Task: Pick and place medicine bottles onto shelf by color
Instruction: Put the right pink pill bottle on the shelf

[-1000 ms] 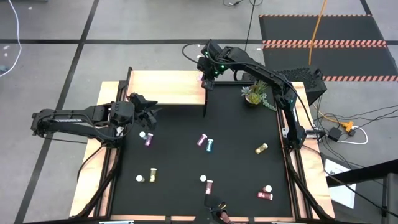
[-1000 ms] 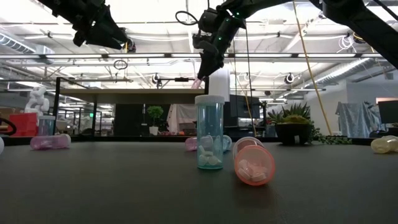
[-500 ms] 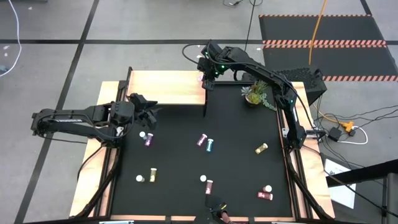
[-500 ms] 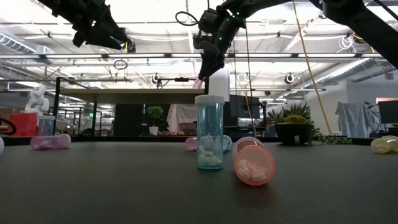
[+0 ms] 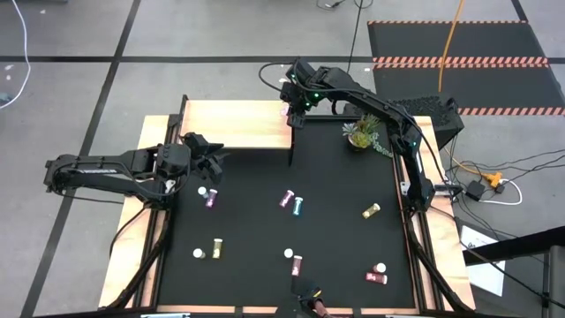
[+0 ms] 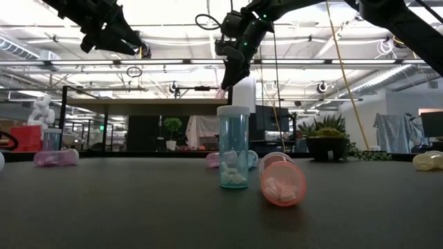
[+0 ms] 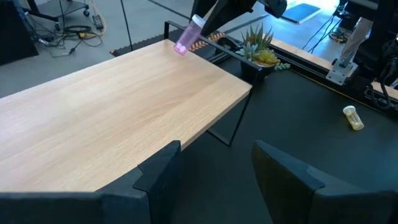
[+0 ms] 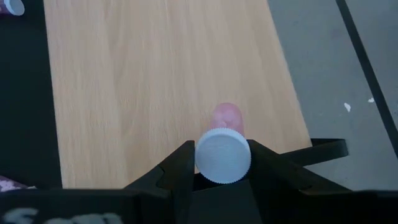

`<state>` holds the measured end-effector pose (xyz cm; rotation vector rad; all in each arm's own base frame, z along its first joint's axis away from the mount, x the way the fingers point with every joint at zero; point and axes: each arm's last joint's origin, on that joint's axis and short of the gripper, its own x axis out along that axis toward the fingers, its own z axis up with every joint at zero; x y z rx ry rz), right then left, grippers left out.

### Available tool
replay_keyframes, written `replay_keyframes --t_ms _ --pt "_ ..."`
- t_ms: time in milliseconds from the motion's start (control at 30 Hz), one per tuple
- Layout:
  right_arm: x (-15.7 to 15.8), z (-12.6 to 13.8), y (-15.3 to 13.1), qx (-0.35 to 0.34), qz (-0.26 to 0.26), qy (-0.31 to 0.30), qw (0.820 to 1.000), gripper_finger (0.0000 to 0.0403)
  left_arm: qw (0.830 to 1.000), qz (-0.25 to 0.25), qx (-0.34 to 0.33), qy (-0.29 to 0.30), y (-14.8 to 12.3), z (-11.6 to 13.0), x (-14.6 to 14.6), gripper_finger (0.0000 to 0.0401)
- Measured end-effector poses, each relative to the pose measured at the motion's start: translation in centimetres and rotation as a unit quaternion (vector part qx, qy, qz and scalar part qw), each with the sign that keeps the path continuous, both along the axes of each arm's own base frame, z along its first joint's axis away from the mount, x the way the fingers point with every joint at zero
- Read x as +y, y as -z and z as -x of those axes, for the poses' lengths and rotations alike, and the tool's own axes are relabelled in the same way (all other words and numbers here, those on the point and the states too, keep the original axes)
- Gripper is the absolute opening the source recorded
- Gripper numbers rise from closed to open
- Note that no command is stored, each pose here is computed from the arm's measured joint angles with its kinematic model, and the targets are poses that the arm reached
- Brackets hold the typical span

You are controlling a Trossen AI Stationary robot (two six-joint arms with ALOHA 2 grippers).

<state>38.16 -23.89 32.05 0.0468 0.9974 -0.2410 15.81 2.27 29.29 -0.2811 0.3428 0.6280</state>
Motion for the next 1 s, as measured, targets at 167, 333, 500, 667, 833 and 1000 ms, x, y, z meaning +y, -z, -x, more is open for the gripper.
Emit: replay_keyframes --t_ms 167,333,500,667,833,1000 --pt "0.0 0.0 0.7 0.007 -0.005 0.000 1.000 0.0135 1.000 0.000 0.000 0.000 0.0 0.0 0.0 0.0200" --pt "-0.1 0.0 0.8 0.010 0.000 0.010 1.000 0.0135 1.000 0.005 -0.003 -0.001 0.0 0.0 -0.1 0.0200" --pt "-0.1 -0.1 0.8 0.009 0.004 0.012 1.000 0.0135 1.000 0.005 -0.003 0.005 0.0 0.0 -0.2 0.0200" --pt "-0.1 -0.1 0.8 0.008 0.001 0.016 1.000 0.0135 1.000 0.006 -0.004 0.007 0.0 0.0 -0.3 0.0200" --pt "0.1 0.2 0.2 0.003 0.001 0.022 1.000 0.0135 1.000 0.009 -0.006 0.005 0.0 0.0 -0.3 0.0200" --pt "0.1 0.6 -1.1 -0.029 -0.017 0.059 0.998 0.0134 1.000 -0.010 0.002 0.001 0.0 -0.3 0.0 0.0200"
